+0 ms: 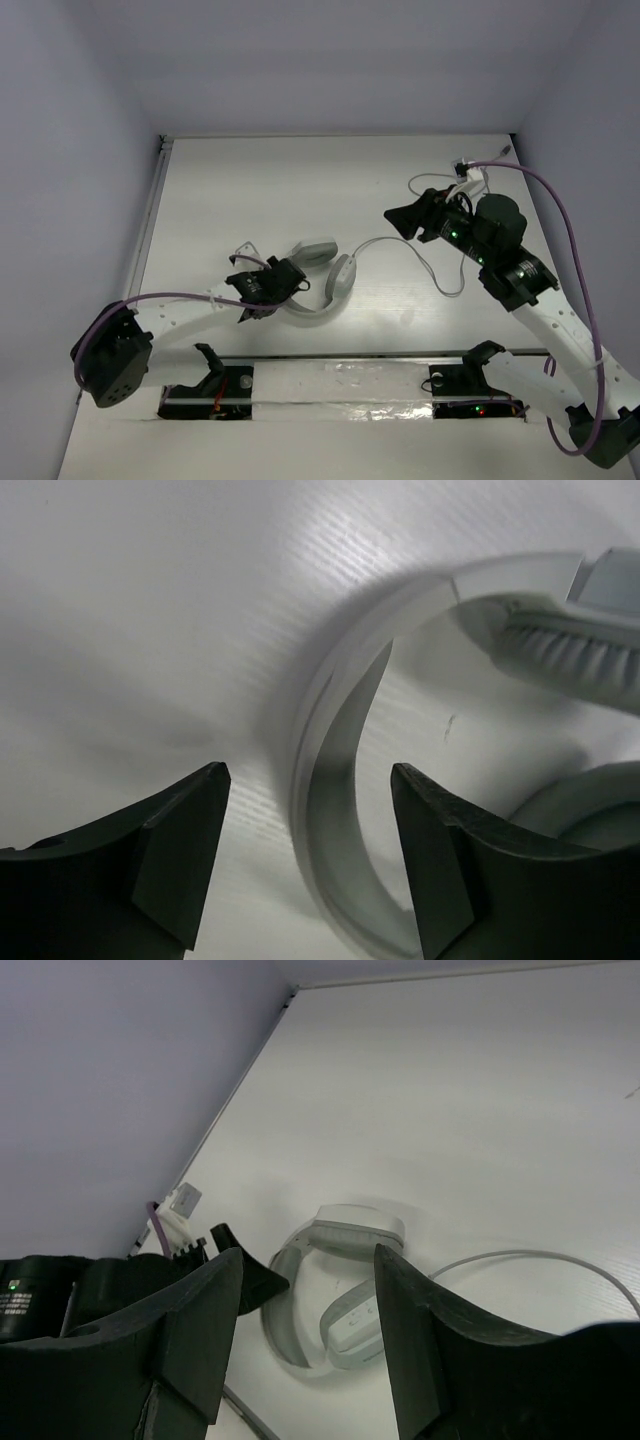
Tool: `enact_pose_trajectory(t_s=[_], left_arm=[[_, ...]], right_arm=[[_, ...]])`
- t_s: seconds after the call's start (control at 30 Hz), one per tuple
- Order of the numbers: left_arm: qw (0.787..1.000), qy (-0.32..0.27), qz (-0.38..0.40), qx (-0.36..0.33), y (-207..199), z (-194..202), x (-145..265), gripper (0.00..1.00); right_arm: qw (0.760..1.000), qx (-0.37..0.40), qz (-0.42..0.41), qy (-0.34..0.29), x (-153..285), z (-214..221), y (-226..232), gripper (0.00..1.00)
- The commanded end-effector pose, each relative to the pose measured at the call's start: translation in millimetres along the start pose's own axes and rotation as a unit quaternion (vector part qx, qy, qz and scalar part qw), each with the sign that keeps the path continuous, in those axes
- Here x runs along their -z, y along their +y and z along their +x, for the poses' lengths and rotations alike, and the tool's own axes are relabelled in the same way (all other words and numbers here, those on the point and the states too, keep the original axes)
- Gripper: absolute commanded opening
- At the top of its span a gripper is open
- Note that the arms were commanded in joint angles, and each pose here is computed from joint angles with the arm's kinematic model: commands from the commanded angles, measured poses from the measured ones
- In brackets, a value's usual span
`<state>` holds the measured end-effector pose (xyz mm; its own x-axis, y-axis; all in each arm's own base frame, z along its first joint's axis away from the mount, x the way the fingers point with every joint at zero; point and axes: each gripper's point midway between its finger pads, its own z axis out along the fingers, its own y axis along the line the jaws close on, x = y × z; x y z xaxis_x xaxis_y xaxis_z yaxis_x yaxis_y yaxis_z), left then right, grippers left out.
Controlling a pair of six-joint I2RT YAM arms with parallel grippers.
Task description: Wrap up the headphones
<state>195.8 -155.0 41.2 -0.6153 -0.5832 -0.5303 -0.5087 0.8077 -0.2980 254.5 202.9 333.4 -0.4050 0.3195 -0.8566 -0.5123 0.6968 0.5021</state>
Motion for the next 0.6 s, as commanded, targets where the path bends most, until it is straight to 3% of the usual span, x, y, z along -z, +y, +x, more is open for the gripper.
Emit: enact_pose_trajectory(t_s=[0.0, 0.1, 0.23, 0.33, 0.47, 0.57], left_arm=[[0.999, -0.044, 0.018, 0.011, -18.3, -24.2, -8.5, 0.62], [0.999, -0.046, 0.009, -0.014, -23.6, -25.9, -15.2, 0.47], [0.999, -0.035, 0.010, -0.032, -29.9, -18.5, -22.4, 0.42], [0.998, -0.045, -0.001, -0.040, -23.9, -29.1, -29.5, 0.25], [0.994, -0.090, -0.020, -0.061, -22.8, -60.1, -28.3, 0.27], [0.985, -0.133, -0.040, -0.101, -26.5, -87.8, -23.5, 0.38]], right_arm=[[1.000, 0.006, -0.020, -0.007, -2.1, -1.7, 9.0, 0.61], [1.000, 0.006, -0.010, -0.012, -2.8, -3.3, 5.6, 0.60], [1.000, 0.004, -0.001, -0.009, -6.4, -0.5, 0.6, 0.60], [1.000, 0.002, 0.001, -0.006, -8.4, 0.9, -0.4, 0.60], [1.000, 0.001, 0.002, -0.008, -9.9, -0.3, -0.6, 0.60], [1.000, -0.003, 0.003, -0.014, -11.3, -3.3, -0.6, 0.60]])
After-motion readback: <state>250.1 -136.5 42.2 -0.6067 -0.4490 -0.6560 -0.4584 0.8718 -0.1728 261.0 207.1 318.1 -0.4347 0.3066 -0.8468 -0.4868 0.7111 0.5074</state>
